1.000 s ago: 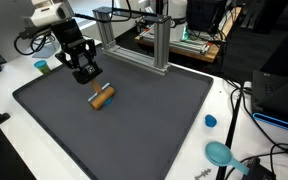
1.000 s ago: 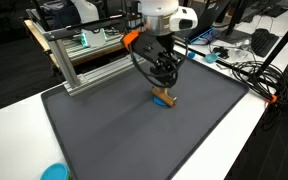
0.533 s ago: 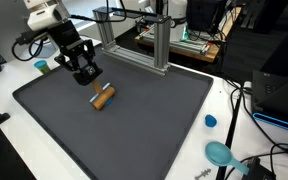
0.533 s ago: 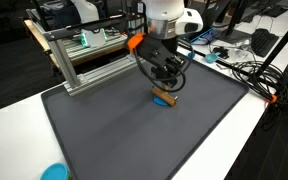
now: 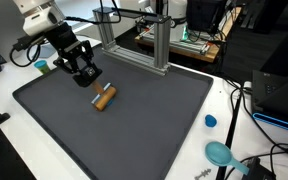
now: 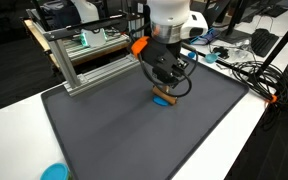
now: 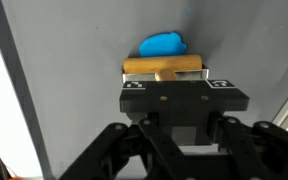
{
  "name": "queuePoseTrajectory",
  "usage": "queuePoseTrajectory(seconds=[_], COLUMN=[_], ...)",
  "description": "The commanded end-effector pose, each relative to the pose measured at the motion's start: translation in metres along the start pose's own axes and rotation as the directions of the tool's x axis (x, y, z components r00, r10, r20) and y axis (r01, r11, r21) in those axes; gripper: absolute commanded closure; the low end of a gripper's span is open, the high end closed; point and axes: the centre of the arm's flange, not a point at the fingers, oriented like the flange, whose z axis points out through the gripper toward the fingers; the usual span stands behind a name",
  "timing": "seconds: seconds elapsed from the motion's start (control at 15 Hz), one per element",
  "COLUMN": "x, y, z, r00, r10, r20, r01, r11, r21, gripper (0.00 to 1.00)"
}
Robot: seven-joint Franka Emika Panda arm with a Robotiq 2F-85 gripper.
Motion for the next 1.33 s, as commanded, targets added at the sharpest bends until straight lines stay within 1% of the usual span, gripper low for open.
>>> queuePoseTrajectory(seconds=[0.0, 0.6, 0.67, 0.8, 0.87, 0.93, 1.0, 1.13, 1.27], x=[0.001, 0.004, 0.003, -0.001, -0.003, -0.006, -0.007, -0.010, -0.008], y=[0.006, 0.008, 0.008, -0.008, -0.024, -0.033, -0.052, -0.064, -0.086], z=[0.065, 0.064, 0.057, 0.020, -0.007, -0.020, -0.044, -0.068, -0.096], r00=[0.997, 0.994, 0.995, 0.995, 0.995, 0.996, 0.998, 0.998, 0.998], r10=[-0.024, -0.056, -0.049, -0.048, -0.041, -0.026, -0.002, 0.045, 0.067], r20=[-0.068, -0.091, -0.090, -0.092, -0.089, -0.088, -0.070, -0.038, -0.009], r01=[0.033, 0.071, 0.063, 0.054, 0.041, 0.022, -0.004, -0.050, -0.067], r11=[0.990, 0.982, 0.987, 0.997, 0.999, 0.999, 0.997, 0.990, 0.982], r21=[0.136, 0.175, 0.150, 0.054, -0.005, -0.044, -0.081, -0.132, -0.174], gripper=[0.77, 0.77, 0.77, 0.77, 0.77, 0.77, 0.77, 0.77, 0.77])
